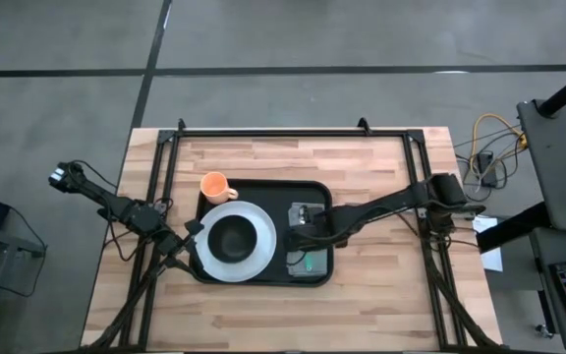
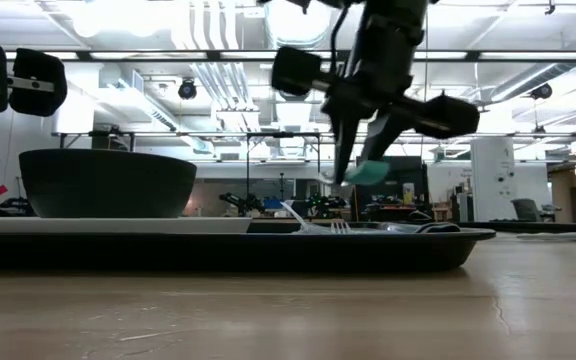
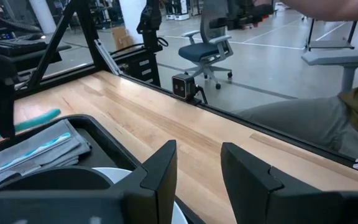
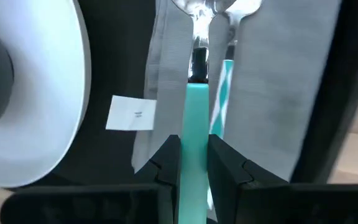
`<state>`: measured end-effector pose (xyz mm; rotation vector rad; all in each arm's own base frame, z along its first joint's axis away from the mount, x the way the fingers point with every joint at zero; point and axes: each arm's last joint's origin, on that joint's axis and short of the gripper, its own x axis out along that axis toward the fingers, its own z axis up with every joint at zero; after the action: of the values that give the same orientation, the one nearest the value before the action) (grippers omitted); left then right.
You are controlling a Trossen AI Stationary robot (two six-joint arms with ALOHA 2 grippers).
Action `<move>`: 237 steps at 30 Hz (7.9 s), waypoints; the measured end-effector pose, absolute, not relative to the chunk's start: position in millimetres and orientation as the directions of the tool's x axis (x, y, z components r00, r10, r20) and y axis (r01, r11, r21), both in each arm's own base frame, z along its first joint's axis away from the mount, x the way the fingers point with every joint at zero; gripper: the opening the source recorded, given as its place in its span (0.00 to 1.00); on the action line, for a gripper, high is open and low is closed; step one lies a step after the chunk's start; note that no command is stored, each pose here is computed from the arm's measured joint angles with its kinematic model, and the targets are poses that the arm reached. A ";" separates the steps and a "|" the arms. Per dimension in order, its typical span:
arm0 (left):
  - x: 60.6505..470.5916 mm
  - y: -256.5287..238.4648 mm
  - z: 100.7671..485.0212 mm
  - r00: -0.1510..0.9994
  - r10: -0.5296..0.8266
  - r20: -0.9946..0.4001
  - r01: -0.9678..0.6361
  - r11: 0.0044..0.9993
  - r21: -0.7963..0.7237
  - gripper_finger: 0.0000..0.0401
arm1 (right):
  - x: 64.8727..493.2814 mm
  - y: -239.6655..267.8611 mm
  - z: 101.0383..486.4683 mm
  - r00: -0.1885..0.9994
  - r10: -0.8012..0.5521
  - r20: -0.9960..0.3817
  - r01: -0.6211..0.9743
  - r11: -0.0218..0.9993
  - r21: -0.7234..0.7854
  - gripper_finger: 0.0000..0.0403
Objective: Set up tray
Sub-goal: Put the blue spoon on the left side of the blue patterned fork, then put the blue patterned table knife on the right side of the blue patterned fork
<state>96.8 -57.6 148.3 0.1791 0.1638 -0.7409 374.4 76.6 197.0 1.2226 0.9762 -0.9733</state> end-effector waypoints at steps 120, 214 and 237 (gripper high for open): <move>96.8 -57.6 148.2 0.726 -0.654 -0.211 0.682 0.724 0.104 0.27 | 333.2 24.0 245.6 -0.001 -0.204 -0.979 0.865 0.491 -0.104 0.41; 96.8 -57.5 148.2 0.727 -0.654 -0.211 0.682 0.724 0.104 0.27 | 186.4 -40.9 140.7 -0.001 0.067 -0.998 0.959 0.284 0.018 0.03; 96.8 -57.5 148.1 0.727 -0.653 -0.212 0.682 0.724 0.104 0.27 | 265.1 37.2 185.2 0.160 0.023 -0.987 0.986 0.049 0.161 0.03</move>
<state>96.8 -57.5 148.1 0.1793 0.1649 -0.7401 265.1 37.2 185.2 1.2574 1.1271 -1.0445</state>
